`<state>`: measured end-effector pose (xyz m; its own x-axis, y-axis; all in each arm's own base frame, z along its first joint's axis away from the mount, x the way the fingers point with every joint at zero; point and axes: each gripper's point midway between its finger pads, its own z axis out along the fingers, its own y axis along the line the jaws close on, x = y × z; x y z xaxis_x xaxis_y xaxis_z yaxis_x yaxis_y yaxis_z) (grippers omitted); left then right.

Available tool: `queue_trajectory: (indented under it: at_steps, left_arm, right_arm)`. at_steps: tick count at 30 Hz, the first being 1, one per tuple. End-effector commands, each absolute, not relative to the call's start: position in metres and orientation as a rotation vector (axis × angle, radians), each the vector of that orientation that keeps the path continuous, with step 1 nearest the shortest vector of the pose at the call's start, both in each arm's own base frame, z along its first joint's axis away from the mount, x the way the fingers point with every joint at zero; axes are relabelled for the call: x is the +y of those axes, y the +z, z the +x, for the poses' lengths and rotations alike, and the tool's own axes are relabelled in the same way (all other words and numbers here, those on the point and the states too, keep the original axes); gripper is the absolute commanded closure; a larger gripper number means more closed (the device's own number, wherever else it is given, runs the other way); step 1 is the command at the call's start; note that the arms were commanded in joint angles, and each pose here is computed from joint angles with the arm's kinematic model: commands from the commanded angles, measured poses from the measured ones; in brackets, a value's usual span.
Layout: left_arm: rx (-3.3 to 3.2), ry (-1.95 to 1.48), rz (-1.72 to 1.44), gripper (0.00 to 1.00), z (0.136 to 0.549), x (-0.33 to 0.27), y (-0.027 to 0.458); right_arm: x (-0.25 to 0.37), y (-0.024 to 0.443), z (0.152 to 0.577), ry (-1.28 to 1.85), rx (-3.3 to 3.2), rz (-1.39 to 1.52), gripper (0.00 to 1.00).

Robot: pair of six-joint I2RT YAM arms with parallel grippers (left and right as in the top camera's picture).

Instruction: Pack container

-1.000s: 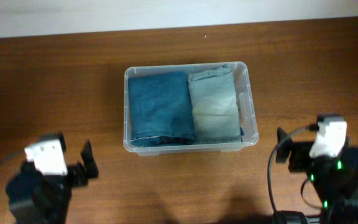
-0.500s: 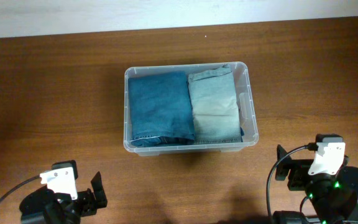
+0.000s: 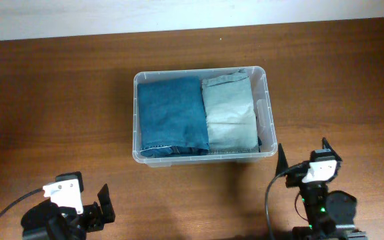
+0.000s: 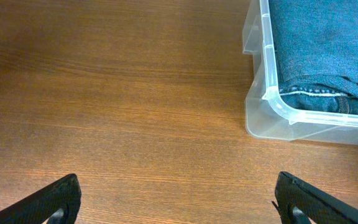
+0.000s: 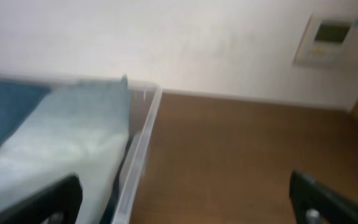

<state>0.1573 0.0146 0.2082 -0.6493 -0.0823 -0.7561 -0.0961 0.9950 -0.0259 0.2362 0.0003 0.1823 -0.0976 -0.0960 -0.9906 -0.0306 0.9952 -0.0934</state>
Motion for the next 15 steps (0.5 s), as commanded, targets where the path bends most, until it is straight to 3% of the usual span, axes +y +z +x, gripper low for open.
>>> queue_trajectory:
  at_steps: [1, 15]
  left_arm:
    - [2.277, 0.006, -0.128, 0.01, 0.1574, 0.0130, 0.2076]
    - [2.277, 0.006, -0.128, 0.01, 0.1574, 0.0130, 0.2076]
  right_arm:
    - [0.0116, 0.1568, 0.2412, 0.010, 1.686, -0.133, 0.02]
    - [0.0131, 0.1554, 0.2410, 0.013, 1.691, -0.139, 0.02]
